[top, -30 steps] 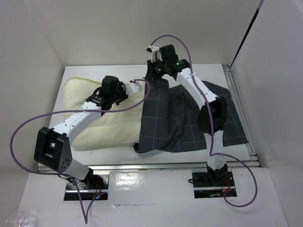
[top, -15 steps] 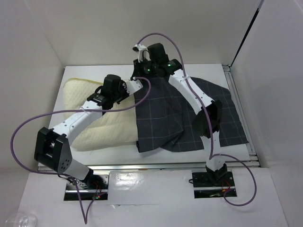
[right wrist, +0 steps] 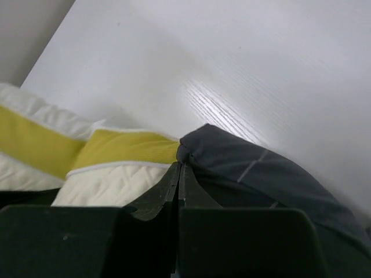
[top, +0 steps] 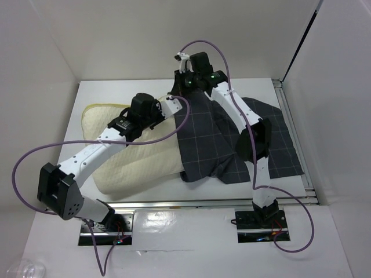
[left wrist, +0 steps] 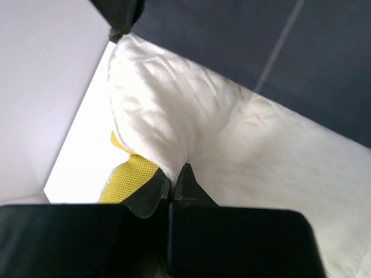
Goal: Put the pillow into the pillowcase
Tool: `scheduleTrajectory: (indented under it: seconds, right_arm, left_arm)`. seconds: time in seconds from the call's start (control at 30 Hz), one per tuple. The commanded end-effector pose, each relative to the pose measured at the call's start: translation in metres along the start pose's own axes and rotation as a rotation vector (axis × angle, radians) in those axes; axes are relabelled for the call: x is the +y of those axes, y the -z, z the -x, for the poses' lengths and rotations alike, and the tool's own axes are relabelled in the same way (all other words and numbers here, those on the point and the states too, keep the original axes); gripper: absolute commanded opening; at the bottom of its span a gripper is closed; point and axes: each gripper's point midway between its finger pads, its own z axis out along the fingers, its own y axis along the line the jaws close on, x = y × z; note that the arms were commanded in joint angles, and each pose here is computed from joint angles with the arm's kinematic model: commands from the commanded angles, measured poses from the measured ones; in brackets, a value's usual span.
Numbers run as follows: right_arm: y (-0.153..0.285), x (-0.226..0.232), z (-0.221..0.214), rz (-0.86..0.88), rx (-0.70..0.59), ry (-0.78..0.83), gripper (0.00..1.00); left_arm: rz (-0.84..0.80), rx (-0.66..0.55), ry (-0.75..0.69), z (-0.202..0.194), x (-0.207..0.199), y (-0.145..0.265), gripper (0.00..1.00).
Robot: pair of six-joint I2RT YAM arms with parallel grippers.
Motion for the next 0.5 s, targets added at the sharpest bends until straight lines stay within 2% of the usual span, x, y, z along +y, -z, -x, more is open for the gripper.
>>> scheduleTrajectory:
  seconds: [0.0,0.13,0.47]
  right_arm:
    - [-0.001,-0.001,0.006,0.013,-0.017,-0.029,0.00]
    - [-0.008,0.006,0.005,0.070,-0.017,-0.054,0.00]
    - [-0.008,0.093,0.017,0.274,-0.039,0.000,0.00]
  left_arm:
    - [0.117,-0.292,0.024,0.086,0.038,0.043,0.00]
    - [0.120,-0.317,0.026,0.098,0.034,0.054,0.00]
    - [0.114,-0.311,0.034,0.095,0.031,0.049,0.00]
